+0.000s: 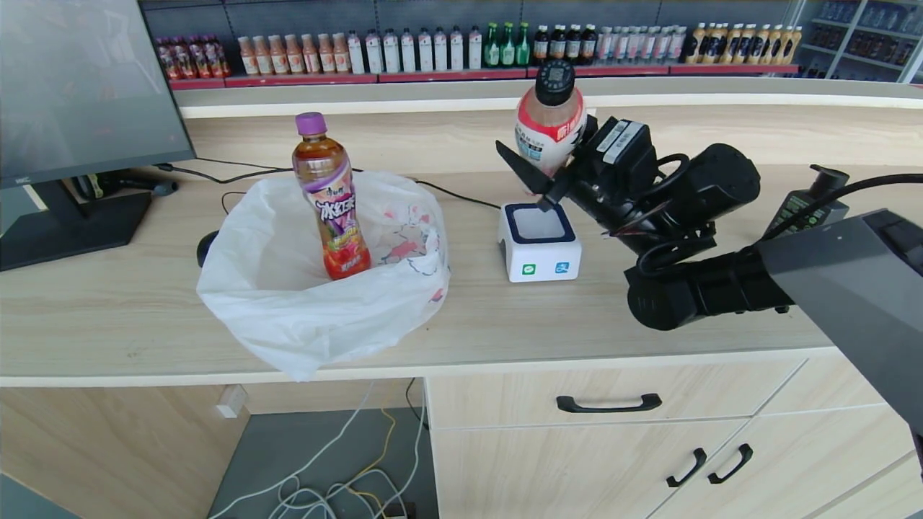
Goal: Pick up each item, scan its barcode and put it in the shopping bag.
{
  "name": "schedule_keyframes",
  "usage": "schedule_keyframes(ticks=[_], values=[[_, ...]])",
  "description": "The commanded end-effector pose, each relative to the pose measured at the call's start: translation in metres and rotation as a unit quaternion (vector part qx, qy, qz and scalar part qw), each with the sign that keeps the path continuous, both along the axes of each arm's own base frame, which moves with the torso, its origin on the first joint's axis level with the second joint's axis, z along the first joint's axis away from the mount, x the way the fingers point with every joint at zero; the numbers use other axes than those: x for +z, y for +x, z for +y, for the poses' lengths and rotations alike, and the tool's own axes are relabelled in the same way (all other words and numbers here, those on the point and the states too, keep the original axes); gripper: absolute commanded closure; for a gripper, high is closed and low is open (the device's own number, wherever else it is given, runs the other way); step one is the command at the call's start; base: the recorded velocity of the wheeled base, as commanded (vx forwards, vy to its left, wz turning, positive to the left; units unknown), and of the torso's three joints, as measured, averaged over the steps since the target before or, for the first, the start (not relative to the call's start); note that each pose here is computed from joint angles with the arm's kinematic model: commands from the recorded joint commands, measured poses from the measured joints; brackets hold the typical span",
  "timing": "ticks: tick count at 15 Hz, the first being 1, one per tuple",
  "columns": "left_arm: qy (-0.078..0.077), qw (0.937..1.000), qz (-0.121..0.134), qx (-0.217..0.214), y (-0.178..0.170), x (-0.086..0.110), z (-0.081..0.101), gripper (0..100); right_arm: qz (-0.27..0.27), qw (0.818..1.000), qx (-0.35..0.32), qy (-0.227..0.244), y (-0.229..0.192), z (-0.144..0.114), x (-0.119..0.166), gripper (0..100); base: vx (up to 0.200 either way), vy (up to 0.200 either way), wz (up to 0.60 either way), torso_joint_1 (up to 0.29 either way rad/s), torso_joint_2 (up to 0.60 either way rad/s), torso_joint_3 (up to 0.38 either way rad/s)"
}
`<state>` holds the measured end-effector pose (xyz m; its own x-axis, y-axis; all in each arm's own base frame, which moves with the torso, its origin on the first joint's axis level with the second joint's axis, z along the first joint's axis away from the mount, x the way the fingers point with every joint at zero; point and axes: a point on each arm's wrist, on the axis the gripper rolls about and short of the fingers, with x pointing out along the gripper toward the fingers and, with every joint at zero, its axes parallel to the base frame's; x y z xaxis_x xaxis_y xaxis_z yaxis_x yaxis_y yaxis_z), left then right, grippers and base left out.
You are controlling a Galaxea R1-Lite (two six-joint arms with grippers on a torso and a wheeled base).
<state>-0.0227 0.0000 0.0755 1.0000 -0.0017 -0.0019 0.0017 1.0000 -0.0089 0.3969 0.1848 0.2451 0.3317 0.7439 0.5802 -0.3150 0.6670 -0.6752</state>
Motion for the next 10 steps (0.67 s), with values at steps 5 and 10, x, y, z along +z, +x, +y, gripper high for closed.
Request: schedule_keyframes(ticks=[5, 10], values=[[0.0, 1.0, 0.0, 0.0, 0.0, 0.0, 0.0, 0, 0.16, 0.985, -0.02, 0.06, -0.066, -0.011, -0.021, 100, 0.0, 0.0, 0.0, 0.0, 0.0, 0.0], [0.0, 1.0, 0.0, 0.0, 0.0, 0.0, 0.0, 0, 0.226, 0.949, -0.077, 0.206, -0.115, 0.024, -0.001, 100, 0.0, 0.0, 0.0, 0.0, 0.0, 0.0]])
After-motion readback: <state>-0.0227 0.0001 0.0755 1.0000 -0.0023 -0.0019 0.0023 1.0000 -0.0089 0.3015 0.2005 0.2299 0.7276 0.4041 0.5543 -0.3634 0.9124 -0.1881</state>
